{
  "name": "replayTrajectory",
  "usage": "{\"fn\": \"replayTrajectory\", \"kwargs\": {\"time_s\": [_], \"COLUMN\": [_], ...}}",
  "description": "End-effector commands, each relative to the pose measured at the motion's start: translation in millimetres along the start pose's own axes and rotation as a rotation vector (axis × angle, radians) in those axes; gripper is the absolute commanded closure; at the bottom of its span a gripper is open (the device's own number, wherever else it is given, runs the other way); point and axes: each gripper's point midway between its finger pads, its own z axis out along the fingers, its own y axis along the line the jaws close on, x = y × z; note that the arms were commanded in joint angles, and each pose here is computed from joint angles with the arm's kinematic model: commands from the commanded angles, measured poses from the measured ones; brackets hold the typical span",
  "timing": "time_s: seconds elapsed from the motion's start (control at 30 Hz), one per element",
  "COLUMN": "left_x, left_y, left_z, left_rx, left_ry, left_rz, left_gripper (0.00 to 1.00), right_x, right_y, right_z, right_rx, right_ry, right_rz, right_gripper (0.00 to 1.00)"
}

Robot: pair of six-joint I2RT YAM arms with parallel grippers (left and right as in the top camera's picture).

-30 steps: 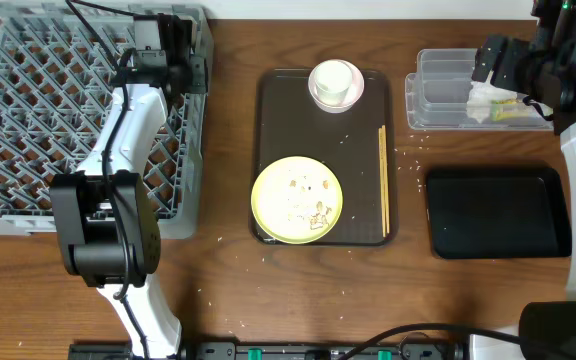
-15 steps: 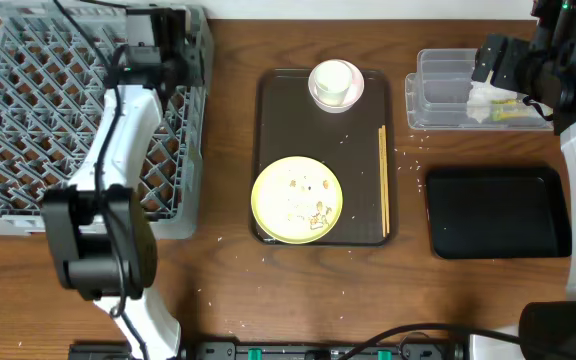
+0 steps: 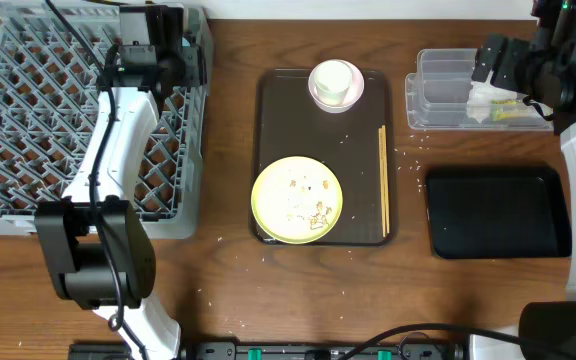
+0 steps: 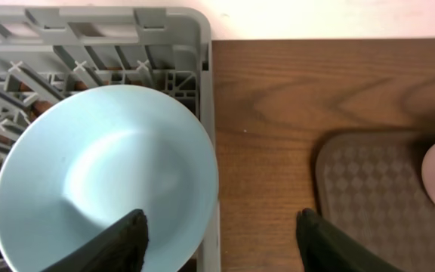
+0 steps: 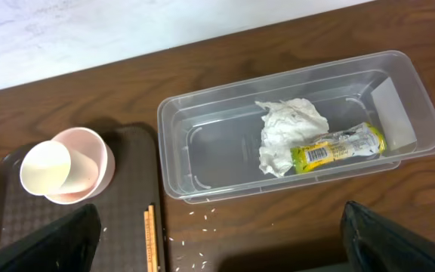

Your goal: Sort waste into correct bins and load items into the dishwasher

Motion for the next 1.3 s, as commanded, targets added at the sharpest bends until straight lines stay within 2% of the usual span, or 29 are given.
{"fn": "replayTrajectory", "kwargs": {"time_s": [0.0, 0.3, 0.43, 0.5, 0.57, 0.63, 0.83, 0.87, 0.97, 1.27], "left_x": [16.5, 44.8, 49.1, 48.6, 47.3, 47.3, 46.3, 45.6, 43.8, 26.8], "left_y": [2.6, 4.8, 17.5, 21.3, 23.9, 23.9, 26.3, 28.6, 35.9, 34.0], "left_z": [16.9, 44.7, 48.7, 48.5, 48.4, 48.4, 48.3, 48.1, 47.1, 36.9], "left_rx": [0.008, 0.022, -0.047, -0.069, -0.085, -0.085, -0.099, -0.113, -0.158, -0.165], "left_ry": [0.053, 0.134, 0.154, 0.155, 0.152, 0.152, 0.149, 0.148, 0.145, 0.076], "left_rz": [0.125, 0.221, 0.232, 0.234, 0.234, 0.234, 0.234, 0.233, 0.209, 0.040], "left_gripper": [0.34, 0.34, 0.36, 0.43, 0.56, 0.66, 0.81, 0.92, 0.92, 0.92], "right_x": [-2.1, -2.1, -2.1, -2.1, -2.1, -2.1, -2.1, -2.1, -2.1, -2.1], "right_y": [-2.7, -2.7, -2.7, -2.7, -2.7, -2.7, -2.7, -2.7, -2.7, -2.7], "right_z": [-0.6, -0.6, -0.6, -0.6, -0.6, -0.4, -0.4, -0.6, -0.6, -0.6], "right_rx": [0.006, 0.006, 0.006, 0.006, 0.006, 0.006, 0.006, 0.006, 0.006, 0.006], "right_ry": [-0.004, -0.004, -0.004, -0.004, -0.004, -0.004, -0.004, -0.004, -0.004, -0.004], "right_rz": [0.014, 0.014, 0.014, 0.014, 0.014, 0.014, 0.014, 0.014, 0.014, 0.014], "right_gripper": [0.01, 0.01, 0.01, 0.01, 0.01, 0.01, 0.01, 0.01, 0.01, 0.01]}}
